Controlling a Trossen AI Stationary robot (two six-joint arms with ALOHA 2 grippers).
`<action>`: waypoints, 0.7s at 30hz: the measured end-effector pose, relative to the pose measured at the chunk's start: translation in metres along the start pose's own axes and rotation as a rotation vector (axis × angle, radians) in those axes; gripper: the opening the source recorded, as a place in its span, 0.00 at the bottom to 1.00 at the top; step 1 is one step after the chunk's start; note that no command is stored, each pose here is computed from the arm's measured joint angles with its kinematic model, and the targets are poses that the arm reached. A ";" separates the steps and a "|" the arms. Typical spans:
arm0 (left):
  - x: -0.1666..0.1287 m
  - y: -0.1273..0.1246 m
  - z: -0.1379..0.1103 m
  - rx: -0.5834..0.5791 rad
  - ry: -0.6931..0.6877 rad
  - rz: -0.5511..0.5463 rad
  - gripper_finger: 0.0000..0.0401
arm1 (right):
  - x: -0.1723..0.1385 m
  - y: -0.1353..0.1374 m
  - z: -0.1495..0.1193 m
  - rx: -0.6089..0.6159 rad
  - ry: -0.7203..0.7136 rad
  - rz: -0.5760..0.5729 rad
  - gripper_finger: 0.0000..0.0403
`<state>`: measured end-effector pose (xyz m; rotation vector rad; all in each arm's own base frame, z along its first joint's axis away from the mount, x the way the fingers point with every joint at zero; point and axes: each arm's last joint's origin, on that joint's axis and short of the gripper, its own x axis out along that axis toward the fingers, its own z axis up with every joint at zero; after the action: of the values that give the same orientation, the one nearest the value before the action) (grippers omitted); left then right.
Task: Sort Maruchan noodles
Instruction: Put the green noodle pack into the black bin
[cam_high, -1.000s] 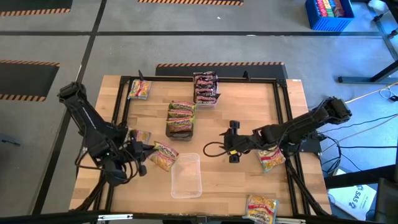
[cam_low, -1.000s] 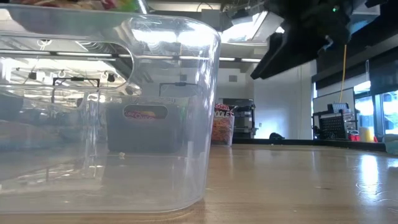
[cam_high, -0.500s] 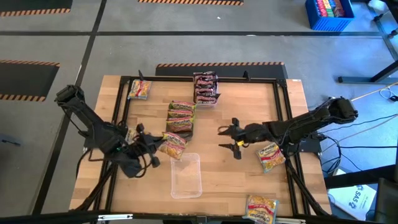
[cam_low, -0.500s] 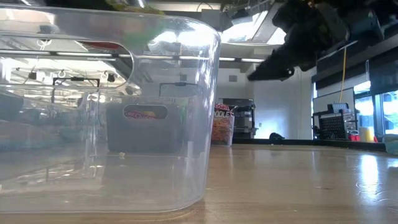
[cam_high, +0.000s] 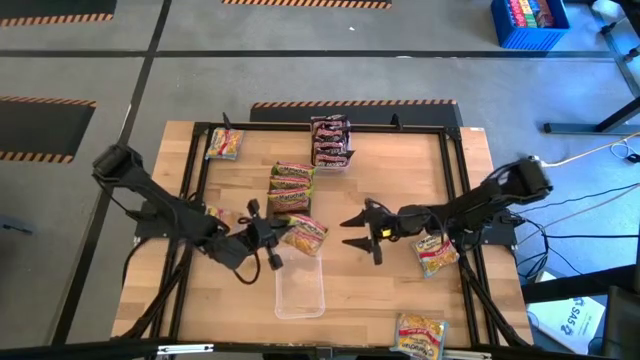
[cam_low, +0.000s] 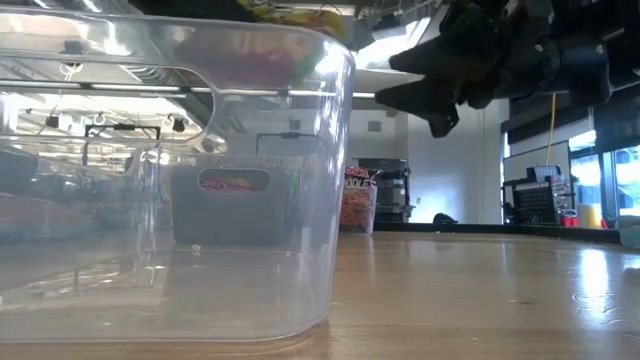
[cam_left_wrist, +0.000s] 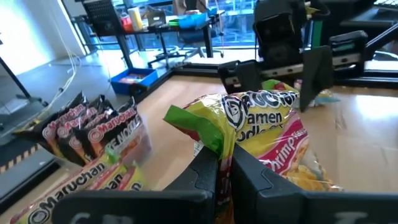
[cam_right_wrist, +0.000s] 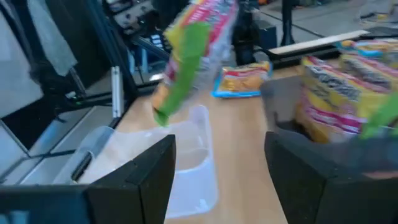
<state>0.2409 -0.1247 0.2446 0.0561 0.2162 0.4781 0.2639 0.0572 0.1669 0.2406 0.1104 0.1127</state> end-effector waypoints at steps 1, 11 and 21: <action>0.001 -0.001 -0.001 0.006 -0.004 0.000 0.04 | 0.003 0.000 -0.001 0.001 -0.007 -0.002 0.56; 0.006 -0.007 -0.002 0.007 -0.026 -0.001 0.04 | 0.030 0.000 -0.003 0.010 -0.021 -0.043 0.67; 0.010 -0.004 -0.001 0.002 -0.024 0.015 0.04 | 0.055 0.002 -0.003 0.025 -0.032 -0.068 0.93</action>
<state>0.2514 -0.1236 0.2407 0.0659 0.1925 0.4918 0.3178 0.0669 0.1594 0.2635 0.0884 0.0394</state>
